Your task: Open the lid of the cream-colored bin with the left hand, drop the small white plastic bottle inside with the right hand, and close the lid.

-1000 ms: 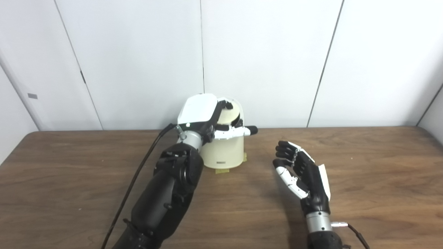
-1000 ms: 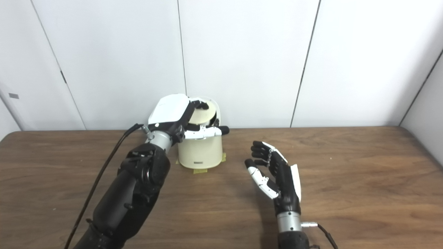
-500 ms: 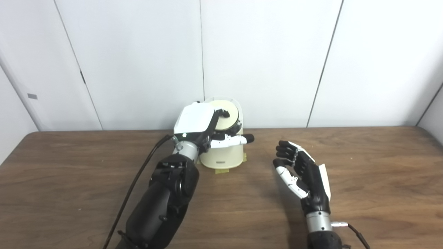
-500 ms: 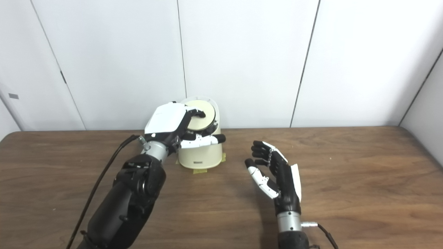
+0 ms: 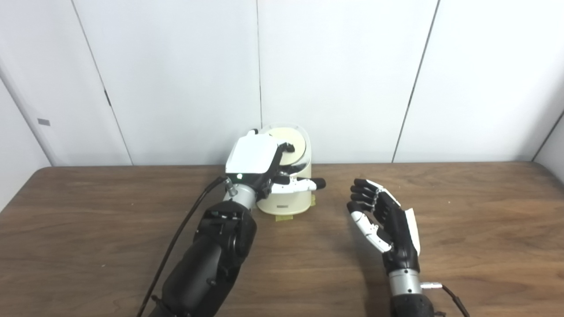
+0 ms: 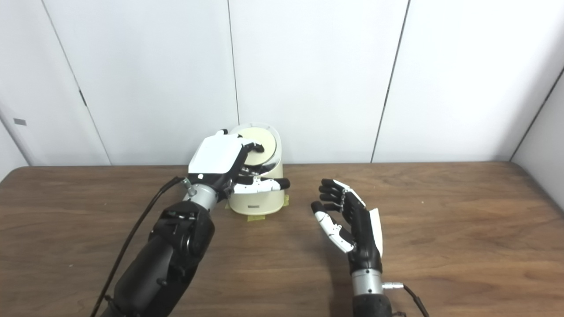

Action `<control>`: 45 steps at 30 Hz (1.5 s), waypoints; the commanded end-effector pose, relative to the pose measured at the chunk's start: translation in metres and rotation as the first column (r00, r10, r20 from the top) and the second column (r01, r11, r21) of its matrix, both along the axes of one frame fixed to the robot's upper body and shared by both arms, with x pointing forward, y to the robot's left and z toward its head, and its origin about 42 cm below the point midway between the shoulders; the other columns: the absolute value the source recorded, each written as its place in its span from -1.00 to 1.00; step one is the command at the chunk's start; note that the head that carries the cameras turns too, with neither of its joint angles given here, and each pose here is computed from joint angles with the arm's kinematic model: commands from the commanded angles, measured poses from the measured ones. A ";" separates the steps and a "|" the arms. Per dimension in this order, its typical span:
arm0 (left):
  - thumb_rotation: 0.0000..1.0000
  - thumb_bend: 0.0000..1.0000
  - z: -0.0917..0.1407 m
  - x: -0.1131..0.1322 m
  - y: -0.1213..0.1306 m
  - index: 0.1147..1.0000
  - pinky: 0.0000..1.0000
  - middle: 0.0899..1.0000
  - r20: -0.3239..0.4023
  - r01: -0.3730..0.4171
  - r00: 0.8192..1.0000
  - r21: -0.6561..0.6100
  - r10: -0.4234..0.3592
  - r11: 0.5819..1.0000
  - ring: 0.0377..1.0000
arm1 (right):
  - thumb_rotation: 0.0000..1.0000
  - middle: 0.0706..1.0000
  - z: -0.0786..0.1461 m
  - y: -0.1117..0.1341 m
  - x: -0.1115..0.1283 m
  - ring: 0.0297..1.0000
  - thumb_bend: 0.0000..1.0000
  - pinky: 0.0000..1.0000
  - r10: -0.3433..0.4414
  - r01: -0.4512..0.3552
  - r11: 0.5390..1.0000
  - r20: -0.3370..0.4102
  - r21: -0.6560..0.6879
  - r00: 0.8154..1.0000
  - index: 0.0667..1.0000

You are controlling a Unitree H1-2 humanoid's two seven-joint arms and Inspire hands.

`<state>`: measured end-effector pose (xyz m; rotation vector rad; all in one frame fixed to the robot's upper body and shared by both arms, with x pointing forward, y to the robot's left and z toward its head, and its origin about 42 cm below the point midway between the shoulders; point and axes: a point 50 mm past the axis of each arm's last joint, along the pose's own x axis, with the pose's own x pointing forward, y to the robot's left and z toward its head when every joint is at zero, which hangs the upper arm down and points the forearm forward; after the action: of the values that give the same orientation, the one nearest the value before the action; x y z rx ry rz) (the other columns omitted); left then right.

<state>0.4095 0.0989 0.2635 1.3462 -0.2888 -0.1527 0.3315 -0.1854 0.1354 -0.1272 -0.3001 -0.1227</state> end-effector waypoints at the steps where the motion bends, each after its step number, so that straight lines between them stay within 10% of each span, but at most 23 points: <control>1: 0.70 0.81 -0.004 0.006 0.000 0.51 1.00 0.54 -0.029 0.005 1.000 0.033 -0.004 0.999 0.80 | -0.09 0.37 0.021 0.005 0.008 0.36 -0.36 0.24 0.007 -0.007 1.000 0.087 -0.002 0.996 0.38; 34: 0.59 0.78 -0.013 0.002 -0.003 0.46 1.00 0.53 -0.091 0.057 0.994 0.035 -0.053 0.998 0.78 | -0.11 0.39 0.024 0.005 0.009 0.37 -0.37 0.23 0.010 -0.012 1.000 0.099 0.025 0.995 0.40; 45: 0.63 0.80 0.001 0.006 0.000 0.54 1.00 0.55 0.000 0.027 1.000 0.027 -0.027 0.999 0.84 | -0.10 0.37 0.023 0.006 0.010 0.37 -0.36 0.24 0.000 0.001 1.000 0.087 -0.004 0.996 0.39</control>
<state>0.4104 0.0977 0.2625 1.3561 -0.3175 -0.1835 0.3315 -0.1842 0.1360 -0.1322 -0.2989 -0.1294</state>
